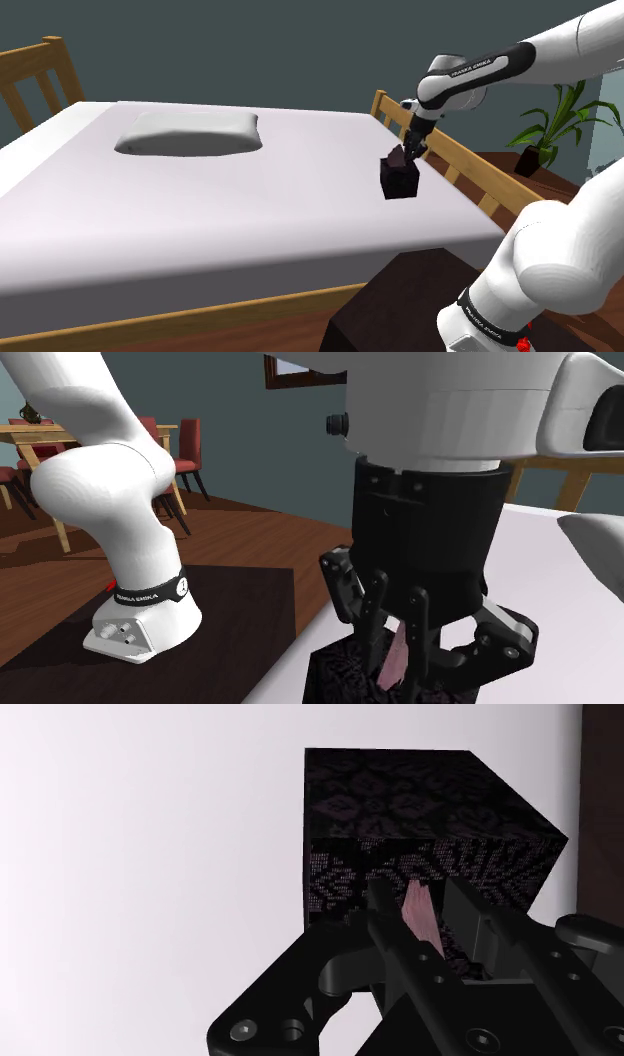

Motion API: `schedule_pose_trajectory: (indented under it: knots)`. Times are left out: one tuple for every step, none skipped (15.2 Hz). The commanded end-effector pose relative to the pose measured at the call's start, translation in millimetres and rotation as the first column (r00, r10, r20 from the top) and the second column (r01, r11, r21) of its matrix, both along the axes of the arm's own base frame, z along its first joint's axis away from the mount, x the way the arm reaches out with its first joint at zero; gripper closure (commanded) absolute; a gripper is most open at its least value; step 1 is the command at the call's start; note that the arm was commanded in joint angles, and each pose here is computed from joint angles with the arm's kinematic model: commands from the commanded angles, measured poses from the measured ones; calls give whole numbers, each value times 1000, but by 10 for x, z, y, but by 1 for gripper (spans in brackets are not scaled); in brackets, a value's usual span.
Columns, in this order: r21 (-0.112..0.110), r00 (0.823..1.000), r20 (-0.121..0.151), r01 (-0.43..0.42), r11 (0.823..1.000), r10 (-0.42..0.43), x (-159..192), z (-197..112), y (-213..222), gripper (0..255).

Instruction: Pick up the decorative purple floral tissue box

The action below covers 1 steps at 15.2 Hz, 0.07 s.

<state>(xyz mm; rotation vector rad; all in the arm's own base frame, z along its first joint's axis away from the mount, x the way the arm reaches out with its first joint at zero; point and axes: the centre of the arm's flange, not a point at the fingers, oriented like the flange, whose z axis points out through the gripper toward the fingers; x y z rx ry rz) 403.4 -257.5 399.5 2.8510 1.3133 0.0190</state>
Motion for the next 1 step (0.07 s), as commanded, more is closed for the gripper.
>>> schedule_pose_trajectory:
  knots:
    - [-1, 1000, 1, 0, 1000, 0, 7, 38, 4, 255]
